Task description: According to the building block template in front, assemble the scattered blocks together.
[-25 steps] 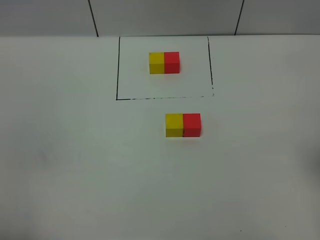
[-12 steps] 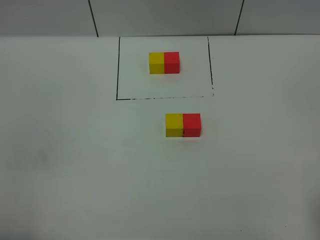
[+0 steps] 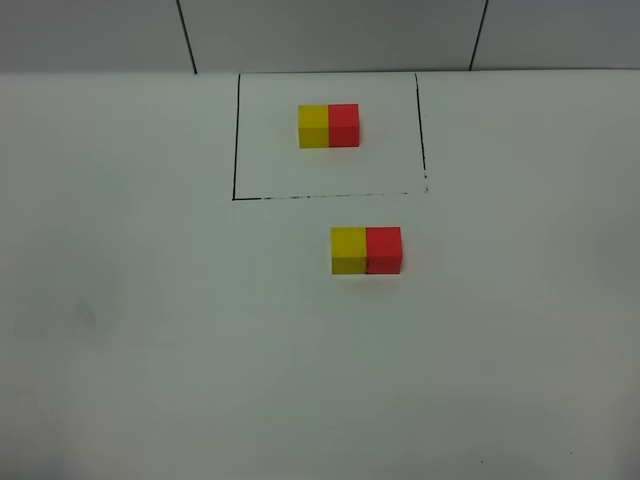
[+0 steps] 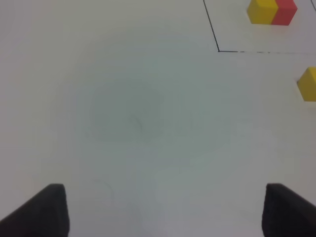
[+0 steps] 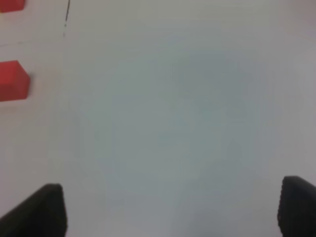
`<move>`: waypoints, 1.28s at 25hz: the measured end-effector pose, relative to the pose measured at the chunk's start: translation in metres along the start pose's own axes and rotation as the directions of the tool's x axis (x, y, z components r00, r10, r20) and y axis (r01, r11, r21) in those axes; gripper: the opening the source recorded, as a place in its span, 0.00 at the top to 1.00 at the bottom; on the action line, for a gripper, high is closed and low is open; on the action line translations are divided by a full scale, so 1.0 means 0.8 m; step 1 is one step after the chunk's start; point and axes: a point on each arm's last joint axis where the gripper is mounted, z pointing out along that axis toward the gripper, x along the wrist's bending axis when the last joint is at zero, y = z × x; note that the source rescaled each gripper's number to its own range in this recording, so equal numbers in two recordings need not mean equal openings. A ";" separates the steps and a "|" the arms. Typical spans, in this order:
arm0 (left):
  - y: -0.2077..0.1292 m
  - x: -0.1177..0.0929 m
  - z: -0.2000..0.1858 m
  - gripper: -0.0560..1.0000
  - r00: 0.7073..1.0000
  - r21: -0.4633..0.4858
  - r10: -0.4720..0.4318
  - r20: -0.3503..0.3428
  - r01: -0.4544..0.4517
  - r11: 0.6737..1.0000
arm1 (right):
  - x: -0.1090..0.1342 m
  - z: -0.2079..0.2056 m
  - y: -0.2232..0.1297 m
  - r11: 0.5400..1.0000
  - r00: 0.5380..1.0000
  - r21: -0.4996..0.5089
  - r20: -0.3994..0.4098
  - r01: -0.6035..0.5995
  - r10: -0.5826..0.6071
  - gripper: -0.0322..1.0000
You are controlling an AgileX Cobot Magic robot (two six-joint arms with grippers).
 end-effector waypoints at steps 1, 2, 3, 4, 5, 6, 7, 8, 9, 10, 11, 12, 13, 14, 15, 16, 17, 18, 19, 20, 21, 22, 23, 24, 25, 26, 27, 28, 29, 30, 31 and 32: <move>0.000 0.000 0.000 0.18 1.000 0.000 0.000 0.000 0.000 1.000 | 0.000 -0.002 -0.001 1.000 1.000 -0.014 -0.002 0.000 0.000 0.00; 0.000 0.000 0.000 0.18 1.000 0.000 0.000 0.000 0.000 1.000 | 0.001 -0.003 -0.002 1.000 1.000 -0.019 -0.006 0.002 -0.003 0.00; 0.000 0.000 0.000 0.18 1.000 0.000 0.000 0.000 0.000 1.000 | 0.001 -0.003 -0.002 1.000 1.000 -0.026 -0.015 0.007 -0.007 0.00; 0.000 0.000 0.000 0.18 1.000 0.000 0.000 0.000 0.000 1.000 | 0.001 -0.004 -0.003 0.999 1.000 -0.032 -0.021 0.011 -0.012 0.00; 0.000 0.000 0.000 0.18 1.000 0.000 0.000 0.000 0.000 1.000 | 0.001 -0.005 -0.004 0.999 1.000 -0.039 -0.027 0.015 -0.017 0.00; 0.000 0.000 0.000 0.18 1.000 0.000 0.000 0.000 0.000 1.000 | 0.001 -0.005 -0.005 0.999 0.999 -0.046 -0.032 0.018 -0.020 0.00; 0.000 0.000 0.000 0.18 1.000 0.000 0.000 0.000 0.000 1.000 | 0.001 -0.006 -0.006 0.998 0.999 -0.053 -0.035 0.017 -0.019 0.00; 0.000 0.000 0.000 0.18 1.000 0.000 0.000 0.000 0.000 1.000 | 0.001 -0.008 -0.008 0.998 0.999 -0.065 -0.038 0.017 -0.020 0.00; 0.000 0.000 0.000 0.18 1.000 0.000 0.000 0.000 0.000 1.000 | 0.001 -0.010 -0.009 0.997 0.999 -0.078 -0.038 0.017 -0.020 0.00; 0.000 0.000 0.000 0.18 1.000 0.000 0.000 0.000 0.000 1.000 | 0.001 -0.012 -0.010 0.996 0.999 -0.091 -0.039 0.018 -0.022 0.00; 0.000 0.000 0.000 0.18 1.000 0.000 0.000 0.000 0.000 1.000 | 0.001 -0.013 -0.011 0.995 0.999 -0.099 -0.039 0.019 -0.023 0.00; 0.000 0.000 0.000 0.18 1.000 0.000 0.000 0.000 0.000 1.000 | 0.001 -0.014 -0.011 0.994 0.999 -0.105 -0.039 0.017 -0.022 0.00; 0.000 0.000 0.000 0.18 1.000 0.000 0.000 0.000 0.000 1.000 | 0.001 -0.014 -0.011 0.994 0.999 -0.106 -0.040 0.014 -0.018 0.00; 0.000 0.000 0.000 0.18 1.000 0.000 0.000 0.000 0.000 1.000 | 0.001 -0.014 -0.011 0.994 0.999 -0.106 -0.042 0.013 -0.017 0.00; 0.000 0.000 0.000 0.18 1.000 0.000 0.000 0.000 0.000 1.000 | 0.001 -0.014 -0.011 0.994 0.999 -0.105 -0.048 0.016 -0.021 0.00; 0.000 0.000 0.000 0.18 1.000 0.000 0.000 0.000 0.000 1.000 | 0.001 -0.014 -0.012 0.994 0.998 -0.106 -0.053 0.019 -0.024 0.01; 0.000 0.000 0.000 0.18 1.000 0.000 0.000 0.000 0.000 1.000 | 0.001 -0.015 -0.012 0.994 0.998 -0.105 -0.060 0.022 -0.028 0.01; 0.000 0.000 0.000 0.18 1.000 0.000 0.000 0.000 0.000 1.000 | 0.001 -0.015 -0.012 0.994 0.997 -0.104 -0.066 0.023 -0.030 0.01; 0.000 0.000 0.000 0.18 1.000 0.000 0.000 0.000 0.000 1.000 | 0.001 -0.015 -0.012 0.994 0.997 -0.104 -0.069 0.022 -0.029 0.02; 0.000 0.000 0.000 0.18 1.000 0.000 0.000 0.000 0.000 1.000 | 0.001 -0.015 -0.012 0.994 0.997 -0.103 -0.073 0.022 -0.029 0.02; 0.000 0.000 0.000 0.18 1.000 0.000 0.000 0.000 0.000 1.000 | 0.001 -0.015 -0.012 0.994 0.997 -0.103 -0.074 0.022 -0.030 0.02; 0.000 0.000 0.000 0.18 1.000 0.000 0.000 0.000 0.000 1.000 | 0.001 -0.015 -0.012 0.994 0.997 -0.103 -0.073 0.022 -0.030 0.02; 0.000 0.000 0.000 0.18 1.000 0.000 0.000 0.000 0.000 1.000 | 0.001 -0.015 -0.012 0.994 0.997 -0.103 -0.073 0.022 -0.030 0.02; 0.000 0.000 0.000 0.18 1.000 0.000 0.000 0.000 0.000 1.000 | 0.001 -0.015 -0.012 0.994 0.997 -0.103 -0.073 0.022 -0.030 0.02; 0.000 0.000 0.000 0.18 1.000 0.000 0.000 0.000 0.000 1.000 | 0.001 -0.015 -0.012 0.994 0.997 -0.103 -0.073 0.022 -0.030 0.02; 0.000 0.000 0.000 0.18 1.000 0.000 0.000 0.000 0.000 1.000 | 0.001 -0.015 -0.012 0.994 0.997 -0.103 -0.073 0.022 -0.030 0.02; 0.000 0.000 0.000 0.18 1.000 0.000 0.000 0.000 0.000 1.000 | 0.001 -0.015 -0.012 0.994 0.997 -0.103 -0.073 0.021 -0.029 0.02; 0.000 0.000 0.000 0.18 1.000 0.000 0.000 0.000 0.000 1.000 | 0.001 -0.015 -0.012 0.994 0.997 -0.103 -0.073 0.021 -0.028 0.02; 0.000 0.000 0.000 0.18 1.000 0.000 0.000 0.000 0.000 1.000 | 0.001 -0.015 -0.012 0.994 0.997 -0.103 -0.073 0.021 -0.028 0.02; 0.000 0.000 0.000 0.18 1.000 0.000 0.000 0.000 0.000 1.000 | 0.001 -0.015 -0.012 0.994 0.997 -0.103 -0.073 0.020 -0.028 0.02; 0.000 0.000 0.000 0.18 1.000 0.000 0.000 0.000 0.000 1.000 | 0.001 -0.015 -0.012 0.994 0.997 -0.103 -0.073 0.020 -0.027 0.02; 0.000 0.000 0.000 0.18 1.000 0.000 0.000 0.000 0.000 1.000 | 0.001 -0.015 -0.012 0.994 0.997 -0.103 -0.073 0.020 -0.027 0.02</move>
